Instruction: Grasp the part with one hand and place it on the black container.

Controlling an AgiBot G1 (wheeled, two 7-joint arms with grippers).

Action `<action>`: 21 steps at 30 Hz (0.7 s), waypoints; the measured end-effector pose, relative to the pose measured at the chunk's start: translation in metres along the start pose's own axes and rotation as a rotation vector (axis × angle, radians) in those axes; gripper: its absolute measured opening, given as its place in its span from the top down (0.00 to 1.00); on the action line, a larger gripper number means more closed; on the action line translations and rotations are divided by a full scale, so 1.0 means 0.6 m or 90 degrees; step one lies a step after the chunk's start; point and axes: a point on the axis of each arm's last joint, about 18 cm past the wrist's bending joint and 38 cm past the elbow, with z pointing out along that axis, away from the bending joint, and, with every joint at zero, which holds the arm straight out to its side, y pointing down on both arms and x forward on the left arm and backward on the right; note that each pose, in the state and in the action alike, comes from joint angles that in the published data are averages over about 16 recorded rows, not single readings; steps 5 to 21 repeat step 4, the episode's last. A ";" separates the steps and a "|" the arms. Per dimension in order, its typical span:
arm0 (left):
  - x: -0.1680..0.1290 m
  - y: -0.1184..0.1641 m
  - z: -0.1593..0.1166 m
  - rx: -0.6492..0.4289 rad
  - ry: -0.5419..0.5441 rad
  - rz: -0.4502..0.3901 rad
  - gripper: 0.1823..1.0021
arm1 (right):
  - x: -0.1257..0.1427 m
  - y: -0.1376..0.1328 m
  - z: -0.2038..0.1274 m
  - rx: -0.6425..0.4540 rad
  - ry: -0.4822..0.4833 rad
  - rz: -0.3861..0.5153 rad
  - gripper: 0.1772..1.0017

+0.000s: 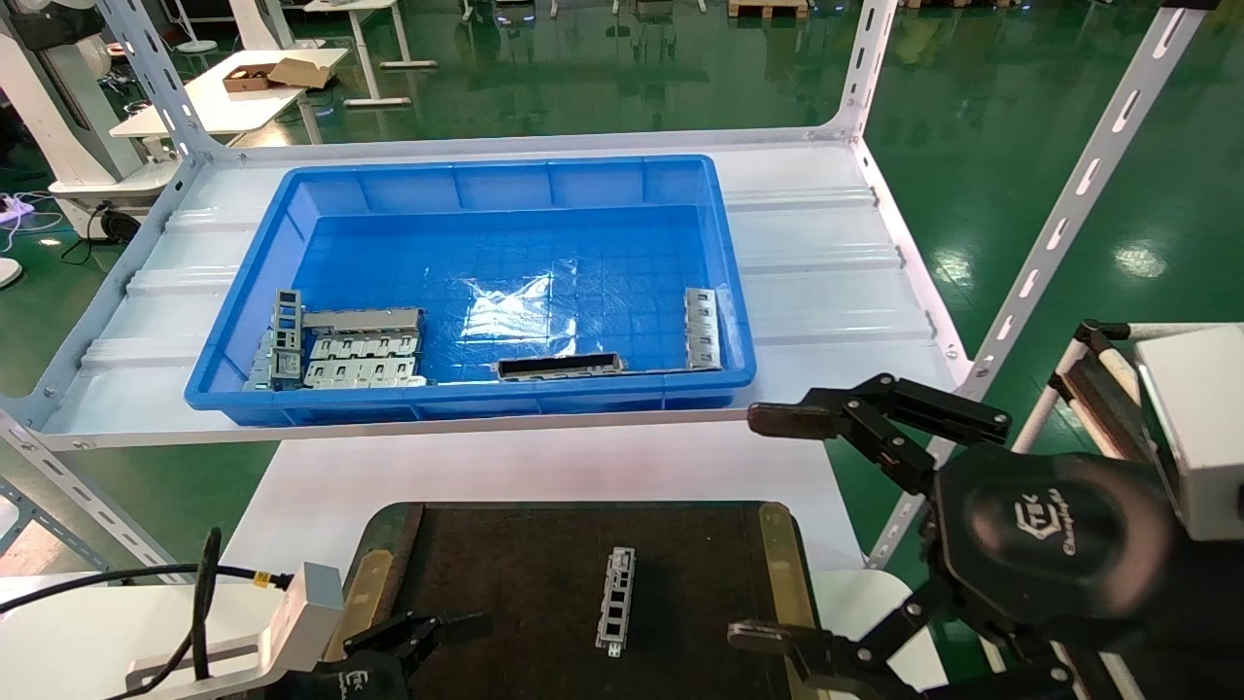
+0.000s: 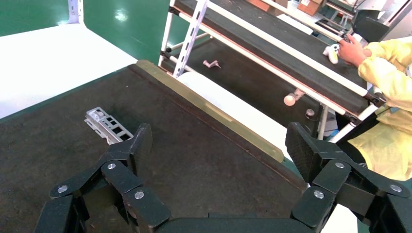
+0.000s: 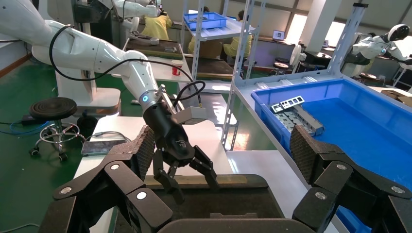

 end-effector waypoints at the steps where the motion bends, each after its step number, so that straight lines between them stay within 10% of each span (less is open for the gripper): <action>1: 0.000 -0.001 -0.002 0.000 0.002 0.001 0.00 | 0.000 0.000 0.000 0.000 0.000 0.000 0.00; 21: 0.002 -0.003 -0.005 -0.001 0.005 0.004 0.00 | 0.000 0.000 0.000 0.000 0.000 0.000 0.00</action>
